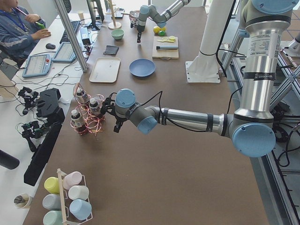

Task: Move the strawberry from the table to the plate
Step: 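Carry the strawberry with the right gripper over the blue plate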

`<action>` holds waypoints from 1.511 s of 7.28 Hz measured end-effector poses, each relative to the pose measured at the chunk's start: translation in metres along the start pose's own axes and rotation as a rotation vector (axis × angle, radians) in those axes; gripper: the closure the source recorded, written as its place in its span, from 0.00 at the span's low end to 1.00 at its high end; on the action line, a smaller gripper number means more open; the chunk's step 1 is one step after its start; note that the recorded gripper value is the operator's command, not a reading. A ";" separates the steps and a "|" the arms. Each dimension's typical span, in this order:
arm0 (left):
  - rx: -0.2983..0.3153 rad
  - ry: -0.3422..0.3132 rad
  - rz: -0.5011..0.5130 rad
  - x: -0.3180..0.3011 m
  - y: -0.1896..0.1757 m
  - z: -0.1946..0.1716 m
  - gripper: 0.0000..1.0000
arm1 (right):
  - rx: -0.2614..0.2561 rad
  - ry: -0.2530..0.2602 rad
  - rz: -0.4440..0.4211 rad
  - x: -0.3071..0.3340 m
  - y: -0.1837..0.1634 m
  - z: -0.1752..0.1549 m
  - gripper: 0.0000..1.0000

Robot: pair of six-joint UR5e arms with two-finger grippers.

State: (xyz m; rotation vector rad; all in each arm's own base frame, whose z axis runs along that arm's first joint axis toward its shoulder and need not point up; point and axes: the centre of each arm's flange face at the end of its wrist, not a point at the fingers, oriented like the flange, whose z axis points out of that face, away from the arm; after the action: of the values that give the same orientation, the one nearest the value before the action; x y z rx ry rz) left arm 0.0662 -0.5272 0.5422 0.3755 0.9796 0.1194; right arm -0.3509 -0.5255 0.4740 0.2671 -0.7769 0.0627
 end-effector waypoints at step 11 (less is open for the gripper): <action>-0.160 -0.113 0.131 -0.091 0.021 -0.044 0.02 | 0.041 -0.053 0.272 -0.299 0.046 -0.053 1.00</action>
State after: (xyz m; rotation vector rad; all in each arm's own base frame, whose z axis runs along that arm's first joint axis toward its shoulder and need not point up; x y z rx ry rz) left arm -0.0196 -0.5209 0.5993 0.2962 0.8280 0.2905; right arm -0.5350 -0.4551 0.2389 0.2008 -0.8618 0.3292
